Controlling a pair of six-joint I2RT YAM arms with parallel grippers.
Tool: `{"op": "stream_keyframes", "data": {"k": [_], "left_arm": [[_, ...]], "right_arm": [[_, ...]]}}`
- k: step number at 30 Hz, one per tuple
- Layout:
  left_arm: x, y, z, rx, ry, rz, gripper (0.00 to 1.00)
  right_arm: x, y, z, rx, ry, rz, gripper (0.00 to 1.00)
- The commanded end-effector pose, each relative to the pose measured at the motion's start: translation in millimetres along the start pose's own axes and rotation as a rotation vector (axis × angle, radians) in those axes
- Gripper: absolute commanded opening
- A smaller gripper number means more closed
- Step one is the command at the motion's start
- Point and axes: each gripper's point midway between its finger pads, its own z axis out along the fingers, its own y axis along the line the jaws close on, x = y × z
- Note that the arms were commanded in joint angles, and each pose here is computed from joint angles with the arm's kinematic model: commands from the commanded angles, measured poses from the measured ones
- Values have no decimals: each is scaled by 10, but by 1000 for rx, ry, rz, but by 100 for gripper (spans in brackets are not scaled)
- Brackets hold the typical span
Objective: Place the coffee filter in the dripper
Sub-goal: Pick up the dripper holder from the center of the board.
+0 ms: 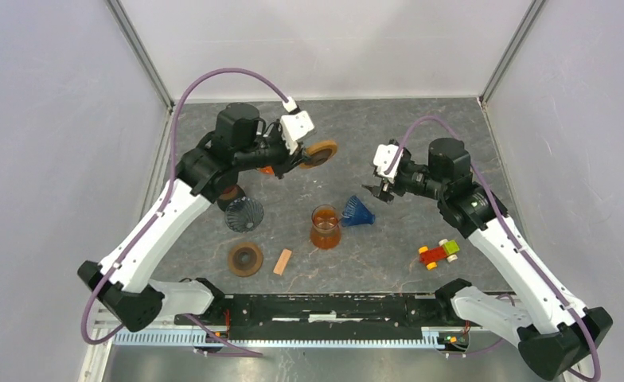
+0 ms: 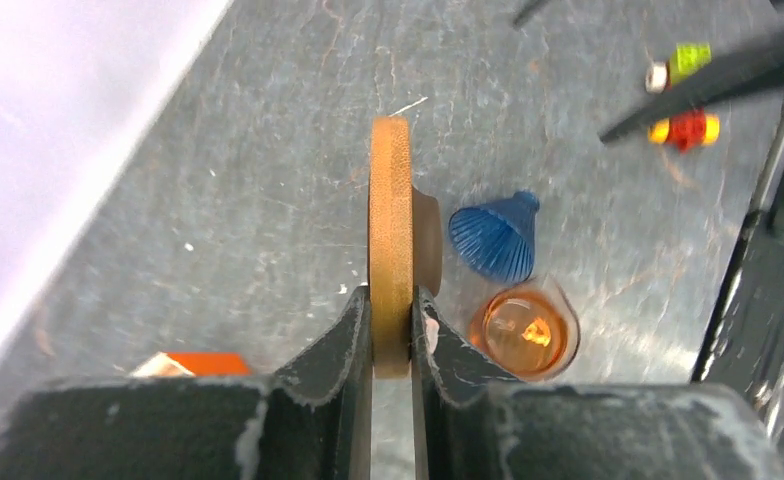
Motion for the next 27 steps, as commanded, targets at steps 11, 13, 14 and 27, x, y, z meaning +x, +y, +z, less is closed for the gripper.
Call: {"op": "stream_keyframes", "data": {"k": [11,13,14,27], "left_arm": [[81,-838,-463,377,-43,360,2],[105,-872,-430,394,-44,356,2],[126,-894,-416,404,-40,357,2],[188,-842,-222,360,-43,315,2]], "right_arm": [[-548,569,138,-440,-248,-10,73],[-554,639,176,-476,-253,3,72],[-556,661,191,-487,-255,5,72],[-467,787,376,-514,-228,77,15]]}}
